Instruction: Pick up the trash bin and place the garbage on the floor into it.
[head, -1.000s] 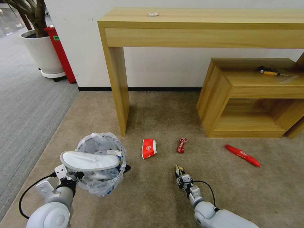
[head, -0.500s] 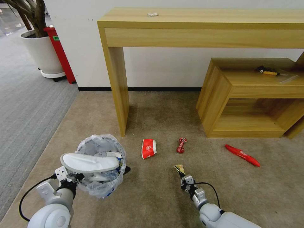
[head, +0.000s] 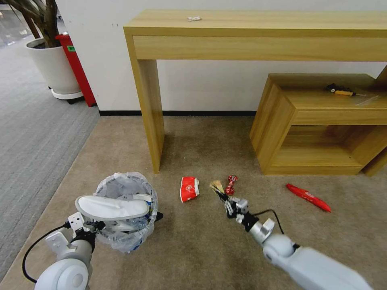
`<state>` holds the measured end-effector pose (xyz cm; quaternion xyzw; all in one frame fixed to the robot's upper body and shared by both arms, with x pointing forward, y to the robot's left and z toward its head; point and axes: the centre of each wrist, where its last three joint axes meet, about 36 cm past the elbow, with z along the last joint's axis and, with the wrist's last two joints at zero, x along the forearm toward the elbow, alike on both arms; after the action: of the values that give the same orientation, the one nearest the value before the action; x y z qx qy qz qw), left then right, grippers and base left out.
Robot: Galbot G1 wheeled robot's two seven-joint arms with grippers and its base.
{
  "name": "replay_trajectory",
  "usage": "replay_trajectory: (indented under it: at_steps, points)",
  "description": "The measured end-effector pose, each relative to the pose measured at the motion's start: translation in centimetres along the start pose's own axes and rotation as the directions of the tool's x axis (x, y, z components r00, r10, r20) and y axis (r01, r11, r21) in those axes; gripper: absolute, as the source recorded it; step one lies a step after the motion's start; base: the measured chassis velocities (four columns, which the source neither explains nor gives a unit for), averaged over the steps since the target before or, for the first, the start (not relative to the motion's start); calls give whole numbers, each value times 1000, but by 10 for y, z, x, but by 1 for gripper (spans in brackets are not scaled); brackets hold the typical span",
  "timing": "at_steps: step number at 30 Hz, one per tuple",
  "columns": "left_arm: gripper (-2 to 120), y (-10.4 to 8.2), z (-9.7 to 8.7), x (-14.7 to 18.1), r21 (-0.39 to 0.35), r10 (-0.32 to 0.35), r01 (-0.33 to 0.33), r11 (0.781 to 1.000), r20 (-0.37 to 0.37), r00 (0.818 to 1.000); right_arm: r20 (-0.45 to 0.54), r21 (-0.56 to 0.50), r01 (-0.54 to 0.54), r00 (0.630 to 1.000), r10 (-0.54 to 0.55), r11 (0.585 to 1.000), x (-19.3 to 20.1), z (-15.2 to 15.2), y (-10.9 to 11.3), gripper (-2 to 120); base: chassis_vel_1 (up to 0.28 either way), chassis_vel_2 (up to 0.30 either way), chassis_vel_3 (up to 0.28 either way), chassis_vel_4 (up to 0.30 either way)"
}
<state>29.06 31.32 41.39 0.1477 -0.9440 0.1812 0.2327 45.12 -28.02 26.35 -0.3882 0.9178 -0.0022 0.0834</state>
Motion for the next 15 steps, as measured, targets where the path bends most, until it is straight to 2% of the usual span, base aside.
replay_trajectory:
  at_steps: [4,9,12,15]
  points:
    - [0,-2,0,3,-2,5,-5,1000,2,1000,71,-12,90,994,-89,996,-33,-27,-14,0,0,0,0,0]
    - [0,-3,-2,5,-5,8,-8,1000,3,1000,101,-12,186,978,-184,982,-60,-42,-19,0,0,0,0,0]
    - [0,-5,-2,6,-3,10,-10,1000,4,1000,125,-6,298,947,-295,954,-92,-61,-18,0,0,0,0,0]
    - [0,-6,-1,6,-4,10,-10,1000,3,1000,136,15,354,926,-353,935,-112,-74,-18,0,0,0,0,0]
